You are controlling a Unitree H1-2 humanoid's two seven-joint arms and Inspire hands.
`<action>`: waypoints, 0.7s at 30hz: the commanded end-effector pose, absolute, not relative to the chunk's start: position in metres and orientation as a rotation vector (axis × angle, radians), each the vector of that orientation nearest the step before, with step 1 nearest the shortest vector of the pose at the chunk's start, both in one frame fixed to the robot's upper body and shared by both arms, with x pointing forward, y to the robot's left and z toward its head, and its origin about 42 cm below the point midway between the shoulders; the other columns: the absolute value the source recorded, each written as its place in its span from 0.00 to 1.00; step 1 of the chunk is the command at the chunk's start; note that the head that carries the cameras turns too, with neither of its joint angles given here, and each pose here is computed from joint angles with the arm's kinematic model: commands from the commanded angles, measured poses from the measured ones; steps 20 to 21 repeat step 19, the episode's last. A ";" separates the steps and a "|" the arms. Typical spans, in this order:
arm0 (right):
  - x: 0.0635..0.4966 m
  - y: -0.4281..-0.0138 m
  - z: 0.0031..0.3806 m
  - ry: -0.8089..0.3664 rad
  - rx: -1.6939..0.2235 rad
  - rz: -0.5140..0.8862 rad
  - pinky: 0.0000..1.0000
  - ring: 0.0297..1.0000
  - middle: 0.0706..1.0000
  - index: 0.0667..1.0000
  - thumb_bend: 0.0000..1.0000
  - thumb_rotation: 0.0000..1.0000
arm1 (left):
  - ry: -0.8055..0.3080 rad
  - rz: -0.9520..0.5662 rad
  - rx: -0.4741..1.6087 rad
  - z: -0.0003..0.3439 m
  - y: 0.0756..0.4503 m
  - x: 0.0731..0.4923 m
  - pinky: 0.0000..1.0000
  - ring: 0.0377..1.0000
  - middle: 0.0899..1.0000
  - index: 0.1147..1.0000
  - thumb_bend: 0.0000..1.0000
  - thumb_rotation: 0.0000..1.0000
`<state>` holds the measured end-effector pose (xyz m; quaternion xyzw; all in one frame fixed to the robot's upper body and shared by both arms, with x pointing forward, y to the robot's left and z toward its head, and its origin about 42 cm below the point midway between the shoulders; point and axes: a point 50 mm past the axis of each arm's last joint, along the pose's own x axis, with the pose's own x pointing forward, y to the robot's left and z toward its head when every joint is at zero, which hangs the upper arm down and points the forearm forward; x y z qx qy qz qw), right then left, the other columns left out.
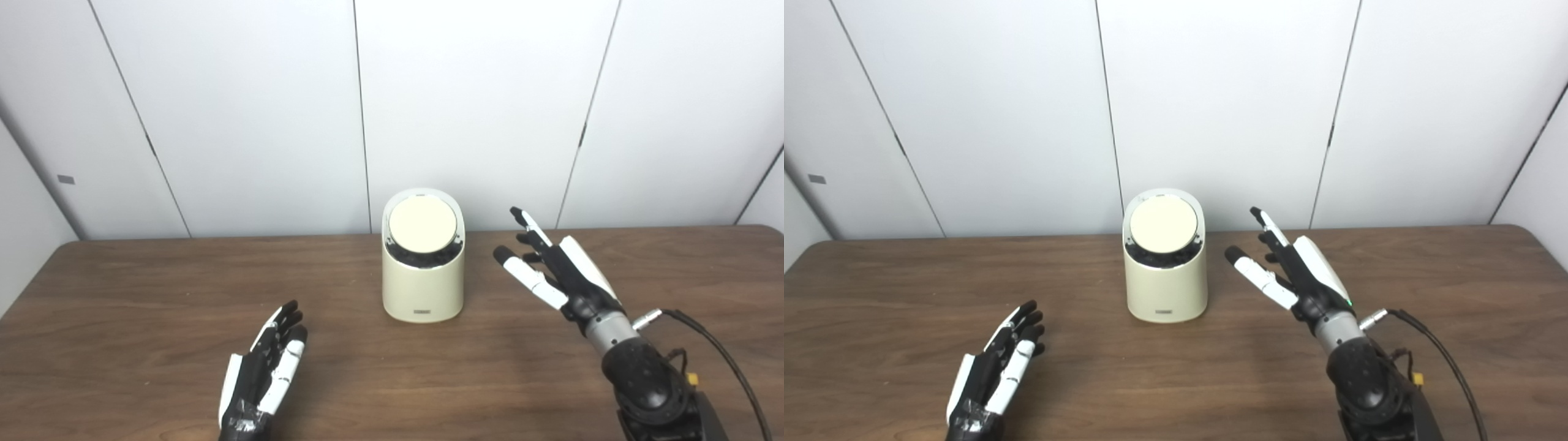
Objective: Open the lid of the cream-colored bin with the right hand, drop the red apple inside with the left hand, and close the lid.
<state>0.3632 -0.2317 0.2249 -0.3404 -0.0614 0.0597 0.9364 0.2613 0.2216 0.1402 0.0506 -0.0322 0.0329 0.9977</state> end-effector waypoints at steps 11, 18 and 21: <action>0.329 -0.245 0.187 -0.108 -0.569 0.055 0.93 0.97 0.99 1.00 0.50 1.00 | -0.101 0.111 0.057 0.138 0.239 0.247 0.88 0.89 0.90 0.93 0.52 0.66; 0.316 -0.241 0.173 -0.094 -0.498 0.005 0.93 0.95 0.96 0.98 0.53 1.00 | -0.090 0.118 0.076 0.127 0.241 0.242 0.89 0.89 0.90 0.95 0.48 0.66; 0.315 -0.241 0.172 -0.095 -0.488 0.002 0.93 0.95 0.95 0.97 0.54 1.00 | -0.091 0.119 0.076 0.125 0.241 0.241 0.88 0.89 0.90 0.94 0.47 0.65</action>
